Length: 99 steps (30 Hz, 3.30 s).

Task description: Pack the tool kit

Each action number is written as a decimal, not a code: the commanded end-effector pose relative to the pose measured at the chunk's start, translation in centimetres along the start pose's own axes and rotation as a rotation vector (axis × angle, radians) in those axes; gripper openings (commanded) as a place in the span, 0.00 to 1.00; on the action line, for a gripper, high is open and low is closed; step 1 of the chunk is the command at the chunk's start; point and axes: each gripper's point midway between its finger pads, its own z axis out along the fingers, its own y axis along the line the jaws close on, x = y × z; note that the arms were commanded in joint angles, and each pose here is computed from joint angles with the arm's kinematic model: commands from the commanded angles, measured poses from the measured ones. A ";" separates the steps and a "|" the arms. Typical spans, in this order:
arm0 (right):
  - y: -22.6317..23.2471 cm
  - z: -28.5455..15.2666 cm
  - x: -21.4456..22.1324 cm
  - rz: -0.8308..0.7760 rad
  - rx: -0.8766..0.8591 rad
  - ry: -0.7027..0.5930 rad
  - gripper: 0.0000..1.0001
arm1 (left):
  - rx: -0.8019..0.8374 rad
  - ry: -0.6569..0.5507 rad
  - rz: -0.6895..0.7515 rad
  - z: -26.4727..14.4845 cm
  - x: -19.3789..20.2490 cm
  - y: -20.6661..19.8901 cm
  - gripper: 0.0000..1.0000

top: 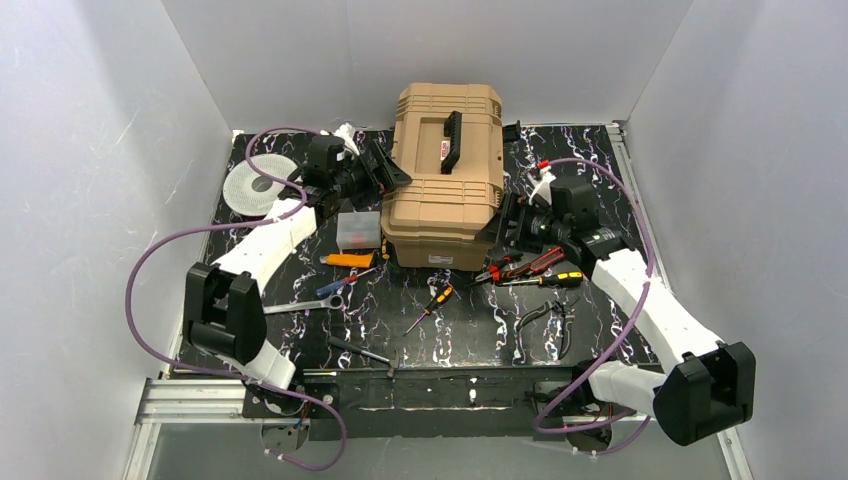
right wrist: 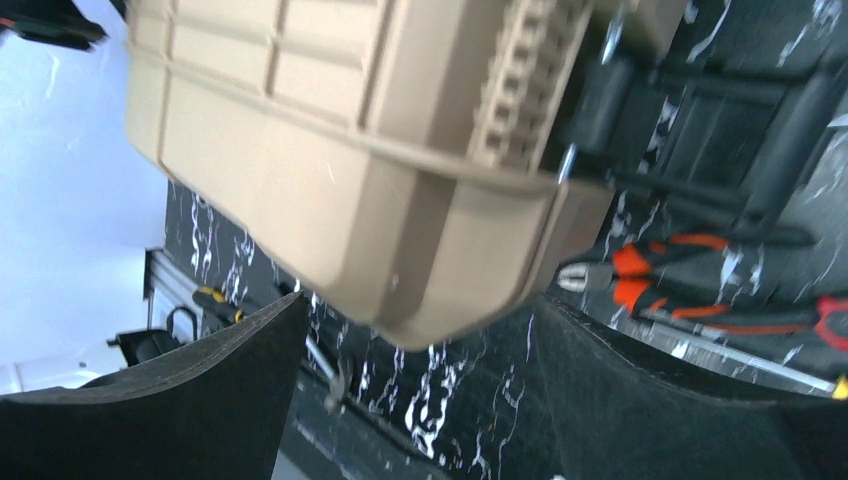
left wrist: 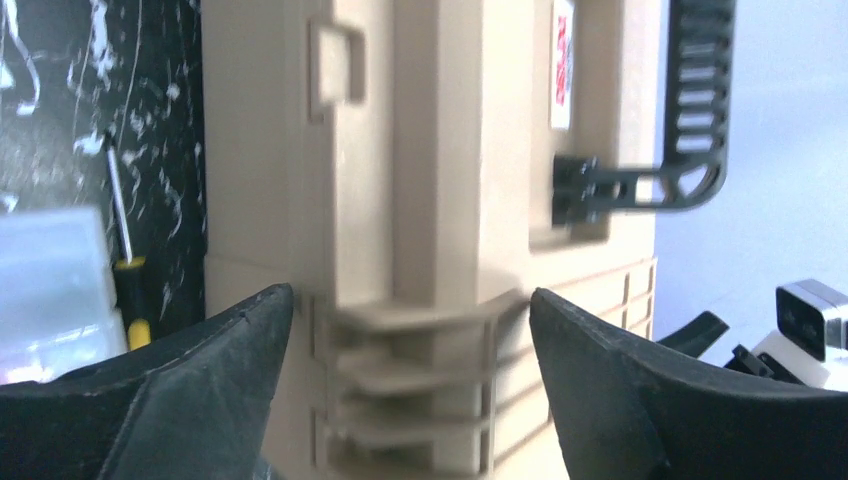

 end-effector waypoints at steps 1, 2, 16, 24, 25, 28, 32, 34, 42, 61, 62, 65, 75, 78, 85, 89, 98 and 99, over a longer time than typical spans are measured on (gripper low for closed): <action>0.5 -0.8 1.6 -0.003 -0.007 0.041 0.90 | -0.093 0.049 0.048 -3.2 1.3 1.0 0.92; 0.7 -1.1 1.0 -0.013 0.003 0.021 0.90 | -0.110 0.040 0.066 -3.6 0.9 1.0 0.93; -1.1 -3.2 -7.3 0.018 0.067 -0.114 0.92 | -0.119 -0.024 0.288 -7.1 -1.0 -4.9 0.95; -1.5 -0.4 -10.1 0.070 -0.016 -0.097 0.92 | -0.114 0.014 0.406 -8.2 1.3 -7.2 0.96; -1.1 0.1 -10.1 0.079 -0.050 -0.083 0.92 | -0.124 0.016 0.411 -8.3 1.4 -7.1 0.96; -0.5 1.5 -10.3 0.091 -0.125 -0.040 0.92 | -0.152 0.014 0.424 -8.9 1.6 -6.3 0.97; -0.1 3.0 -9.6 0.118 -0.209 0.017 0.90 | -0.233 -0.013 0.440 -10.1 1.4 -4.4 0.98; 0.1 3.5 -8.8 0.125 -0.235 0.036 0.88 | -0.243 0.047 0.333 -10.3 1.8 -2.9 0.98; 1.8 3.8 -3.0 0.120 -0.238 0.065 0.84 | -0.151 0.061 0.111 -10.0 1.2 0.9 0.98; -0.1 -1.5 -8.9 0.193 -0.174 -0.175 0.92 | -0.134 -0.030 0.025 -14.2 2.8 0.6 0.98; -0.4 -1.4 -9.5 0.208 -0.188 -0.184 0.92 | -0.123 -0.037 -0.009 -14.5 3.4 0.6 0.98; -0.6 -0.7 -10.6 0.265 -0.251 -0.180 0.91 | -0.074 -0.052 -0.100 -15.2 5.5 0.2 0.98; -2.4 3.1 -13.6 0.361 -0.321 -0.225 0.84 | 0.015 -0.078 -0.170 -13.0 10.4 -1.4 0.98; -3.5 4.3 -14.1 0.405 -0.330 -0.267 0.81 | 0.076 -0.117 -0.173 -11.4 10.2 -1.7 0.98; -4.2 7.6 -13.7 0.520 -0.491 -0.221 0.57 | 0.118 -0.255 -0.129 -8.1 8.0 -0.6 0.96; -3.3 7.2 -12.9 0.534 -0.552 -0.208 0.26 | 0.104 -0.269 -0.049 -8.0 6.8 -0.6 0.96; -3.0 4.8 -9.8 0.500 -0.500 -0.235 0.07 | 0.189 -0.142 -0.114 -5.8 3.9 0.0 0.82; -3.2 4.7 -9.3 0.501 -0.486 -0.237 0.07 | 0.187 -0.137 -0.106 -5.6 3.7 0.0 0.82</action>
